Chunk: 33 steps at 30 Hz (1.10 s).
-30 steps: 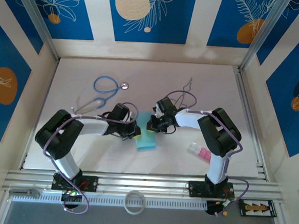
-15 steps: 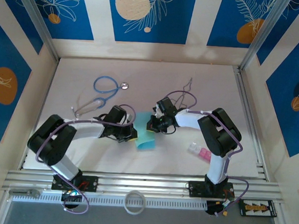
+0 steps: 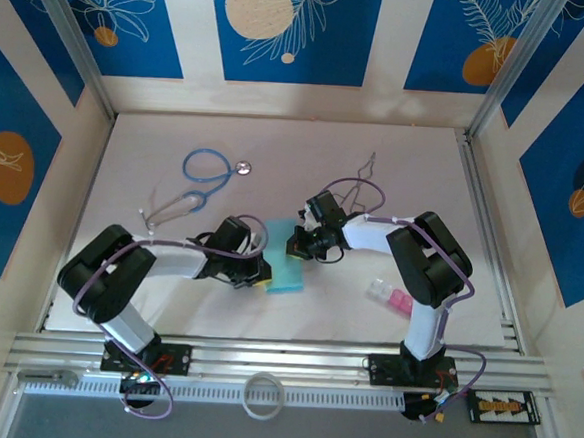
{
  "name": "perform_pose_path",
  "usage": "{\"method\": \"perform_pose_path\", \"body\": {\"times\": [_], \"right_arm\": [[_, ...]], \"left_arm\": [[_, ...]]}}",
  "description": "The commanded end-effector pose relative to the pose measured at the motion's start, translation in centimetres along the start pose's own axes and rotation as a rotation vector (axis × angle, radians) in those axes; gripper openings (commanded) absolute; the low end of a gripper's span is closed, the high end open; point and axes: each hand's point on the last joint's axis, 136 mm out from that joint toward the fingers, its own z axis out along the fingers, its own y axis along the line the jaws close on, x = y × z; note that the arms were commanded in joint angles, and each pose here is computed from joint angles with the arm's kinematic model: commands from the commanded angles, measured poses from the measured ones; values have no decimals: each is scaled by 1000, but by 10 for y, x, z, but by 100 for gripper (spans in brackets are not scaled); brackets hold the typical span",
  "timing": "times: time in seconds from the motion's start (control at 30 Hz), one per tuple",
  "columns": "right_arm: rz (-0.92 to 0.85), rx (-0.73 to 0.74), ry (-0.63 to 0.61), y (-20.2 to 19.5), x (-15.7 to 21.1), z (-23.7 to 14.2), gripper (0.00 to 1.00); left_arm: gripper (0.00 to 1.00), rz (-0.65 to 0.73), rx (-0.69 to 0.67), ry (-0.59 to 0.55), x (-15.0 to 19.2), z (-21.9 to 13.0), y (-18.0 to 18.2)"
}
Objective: Fold a paper plane with a square sheet of paper (pick it up from the middle)
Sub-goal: First fold the square sheet of paper in half at the center of the table.
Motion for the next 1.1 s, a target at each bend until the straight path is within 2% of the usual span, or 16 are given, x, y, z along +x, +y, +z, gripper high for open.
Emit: {"method": "perform_pose_path", "body": {"times": [0.0, 0.17, 0.3, 0.57, 0.8, 0.97, 1.07], "right_arm": [[97, 195, 101, -57, 40, 8, 0], [105, 202, 101, -61, 43, 8, 0], [101, 199, 102, -61, 43, 8, 0], [99, 198, 102, -61, 43, 7, 0], [103, 198, 108, -62, 44, 9, 0], [105, 205, 110, -65, 46, 9, 0], [105, 209, 110, -66, 47, 9, 0]], "left_arm": [[10, -16, -85, 53, 24, -1, 28], [10, 41, -139, 70, 34, -15, 35], [9, 87, -120, 46, 32, -23, 27], [12, 95, 40, -88, -2, -34, -30], [12, 38, 80, 47, 8, -2, -24], [12, 7, -12, 105, 29, 5, 14], [12, 15, -25, 132, 41, 2, 24]]}}
